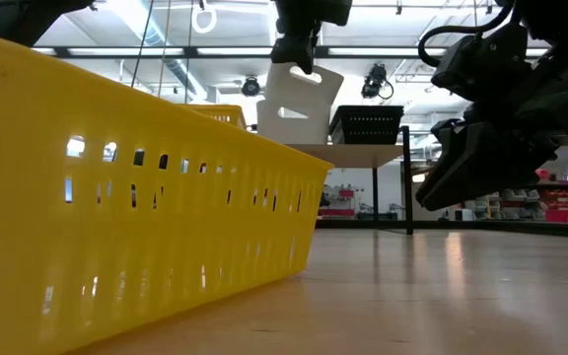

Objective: Stack baskets on shelf by color
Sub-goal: Stack the left white bin on the white bin on the shelf

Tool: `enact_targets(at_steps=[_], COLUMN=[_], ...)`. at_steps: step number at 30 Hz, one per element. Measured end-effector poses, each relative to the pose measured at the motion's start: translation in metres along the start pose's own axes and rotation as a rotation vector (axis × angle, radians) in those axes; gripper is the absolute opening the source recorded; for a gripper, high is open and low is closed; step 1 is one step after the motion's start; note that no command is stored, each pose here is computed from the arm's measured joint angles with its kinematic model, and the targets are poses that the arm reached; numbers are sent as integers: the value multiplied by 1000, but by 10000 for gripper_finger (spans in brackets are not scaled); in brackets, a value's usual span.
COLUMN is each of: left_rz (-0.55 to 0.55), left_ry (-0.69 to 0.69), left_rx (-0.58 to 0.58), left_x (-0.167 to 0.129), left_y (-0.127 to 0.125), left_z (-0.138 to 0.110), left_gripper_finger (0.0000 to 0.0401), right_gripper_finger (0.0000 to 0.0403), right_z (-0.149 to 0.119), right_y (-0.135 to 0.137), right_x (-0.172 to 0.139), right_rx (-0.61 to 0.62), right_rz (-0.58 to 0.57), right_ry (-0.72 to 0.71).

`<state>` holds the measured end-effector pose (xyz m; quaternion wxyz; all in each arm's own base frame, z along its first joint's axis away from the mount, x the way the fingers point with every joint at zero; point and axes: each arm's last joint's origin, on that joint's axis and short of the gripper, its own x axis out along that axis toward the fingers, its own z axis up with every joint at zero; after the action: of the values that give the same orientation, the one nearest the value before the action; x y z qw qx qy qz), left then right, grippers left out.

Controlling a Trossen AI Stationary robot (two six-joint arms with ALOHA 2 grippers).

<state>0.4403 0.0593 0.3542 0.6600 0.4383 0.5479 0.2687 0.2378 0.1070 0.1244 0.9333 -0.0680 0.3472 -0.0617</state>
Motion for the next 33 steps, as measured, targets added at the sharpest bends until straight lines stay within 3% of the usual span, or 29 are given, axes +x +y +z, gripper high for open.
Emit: enact_targets(at_steps=[7,15,24,33], left_rz=[-20,-184,-190,-165], left_ry=[-26,-67,-51,-71], left_rx=[-85,-171,-179,-230], left_x=[-5,-2,2,1], left_y=[4,2,4,6], left_z=[-3,-10,-13,-9], left_gripper_finger=[43,43,47,87], right_gripper_finger=[109,109,109,109], right_z=[0,0,0,0], right_y=[0,0,0,0], right_x=[0,0,0,0], right_rx=[3,4,4,4], right_rz=[0,0,0,0], right_ry=[0,3,3,4])
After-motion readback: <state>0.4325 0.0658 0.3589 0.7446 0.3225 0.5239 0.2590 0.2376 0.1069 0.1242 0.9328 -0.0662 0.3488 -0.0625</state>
